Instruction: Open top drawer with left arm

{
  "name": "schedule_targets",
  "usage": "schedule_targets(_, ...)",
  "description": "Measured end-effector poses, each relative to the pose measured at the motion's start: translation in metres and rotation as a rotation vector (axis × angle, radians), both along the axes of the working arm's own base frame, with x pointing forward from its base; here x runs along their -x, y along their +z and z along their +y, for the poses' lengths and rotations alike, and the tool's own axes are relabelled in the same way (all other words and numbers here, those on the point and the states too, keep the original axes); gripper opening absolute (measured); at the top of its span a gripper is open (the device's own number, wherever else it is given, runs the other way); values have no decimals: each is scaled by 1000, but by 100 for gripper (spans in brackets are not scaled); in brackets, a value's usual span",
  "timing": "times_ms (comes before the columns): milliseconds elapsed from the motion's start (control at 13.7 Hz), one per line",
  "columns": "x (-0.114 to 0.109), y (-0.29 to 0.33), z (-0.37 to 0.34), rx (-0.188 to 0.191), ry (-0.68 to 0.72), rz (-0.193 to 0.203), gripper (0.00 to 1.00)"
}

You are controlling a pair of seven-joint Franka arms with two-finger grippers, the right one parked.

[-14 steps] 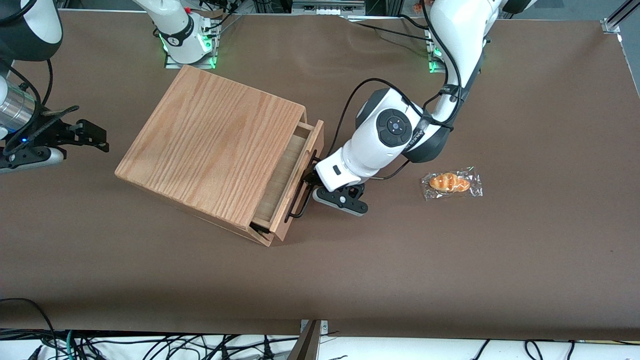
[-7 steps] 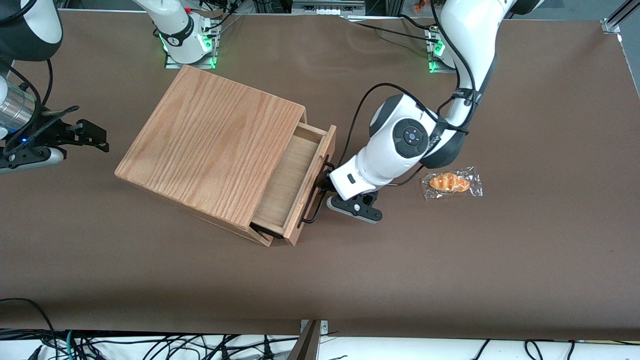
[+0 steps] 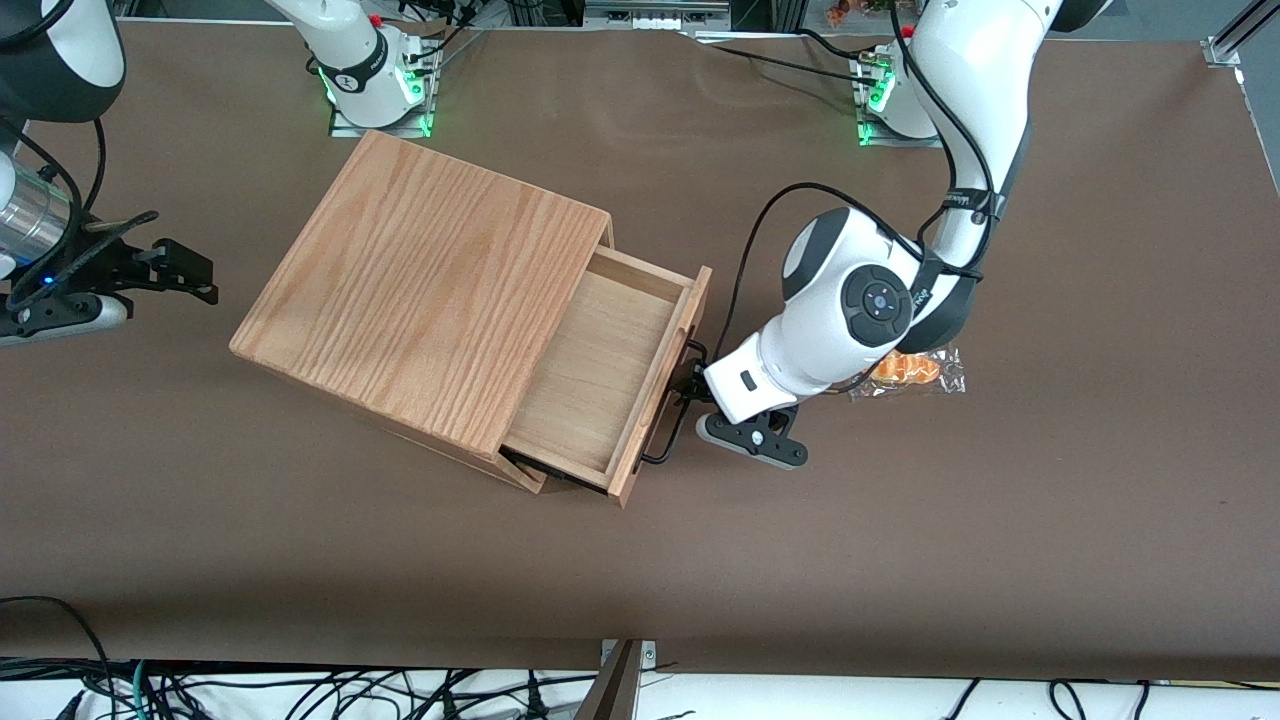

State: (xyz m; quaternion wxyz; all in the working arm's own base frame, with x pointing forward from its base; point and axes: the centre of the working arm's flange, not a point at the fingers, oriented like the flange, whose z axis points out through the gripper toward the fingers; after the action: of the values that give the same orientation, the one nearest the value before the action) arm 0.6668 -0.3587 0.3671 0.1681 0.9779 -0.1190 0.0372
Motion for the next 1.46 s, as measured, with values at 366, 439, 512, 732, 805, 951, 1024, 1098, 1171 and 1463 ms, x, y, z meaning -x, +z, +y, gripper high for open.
schedule_targets(366,-4,0,9,-2,-2,3,100)
schedule_targets(439,-3,0,9,-2,-3,6,100)
schedule_targets(512,-3,1,10,-4,-4,10,100)
schedule_targets(732,-6,10,13,7,5,10,100)
schedule_targets(805,-7,14,16,16,12,10,100)
schedule_targets(951,-8,23,20,25,19,11,100)
schedule_targets(1024,-7,29,22,23,16,19,100)
schedule_targets(1098,-6,38,26,20,13,29,100)
schedule_targets(1171,-6,50,34,17,13,40,100)
schedule_targets(1463,-1,113,103,-13,42,113,100)
